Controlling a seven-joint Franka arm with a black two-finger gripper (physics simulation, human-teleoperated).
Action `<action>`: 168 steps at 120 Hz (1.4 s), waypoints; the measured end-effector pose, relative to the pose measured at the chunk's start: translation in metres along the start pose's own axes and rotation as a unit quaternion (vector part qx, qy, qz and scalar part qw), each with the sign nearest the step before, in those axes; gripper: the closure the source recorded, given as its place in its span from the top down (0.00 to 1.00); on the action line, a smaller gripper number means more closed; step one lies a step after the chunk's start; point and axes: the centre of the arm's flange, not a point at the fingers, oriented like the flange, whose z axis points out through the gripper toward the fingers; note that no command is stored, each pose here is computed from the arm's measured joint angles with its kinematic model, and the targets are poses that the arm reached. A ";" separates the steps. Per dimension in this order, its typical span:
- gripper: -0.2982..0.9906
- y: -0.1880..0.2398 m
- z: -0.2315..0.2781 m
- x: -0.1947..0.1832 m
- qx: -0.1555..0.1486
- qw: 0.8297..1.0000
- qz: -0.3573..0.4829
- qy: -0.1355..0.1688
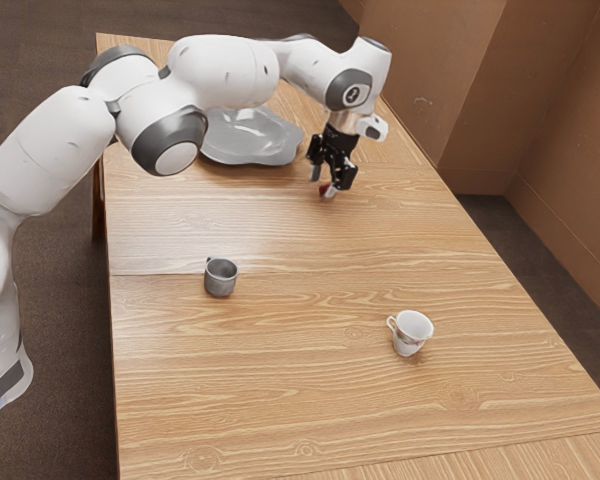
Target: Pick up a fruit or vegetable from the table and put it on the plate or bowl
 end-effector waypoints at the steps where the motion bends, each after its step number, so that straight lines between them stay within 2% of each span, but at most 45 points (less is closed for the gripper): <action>1: 0.57 0.000 0.000 0.000 0.000 1.000 0.000 0.000; 84: 0.47 -0.002 0.012 0.004 0.011 1.000 -0.003 -0.004; 111: 0.46 -0.001 0.011 0.009 0.015 1.000 -0.003 0.007; 149: 0.46 -0.002 0.003 0.020 0.024 0.999 -0.002 0.041; 168: 0.46 -0.002 0.007 0.023 0.027 0.999 -0.002 0.045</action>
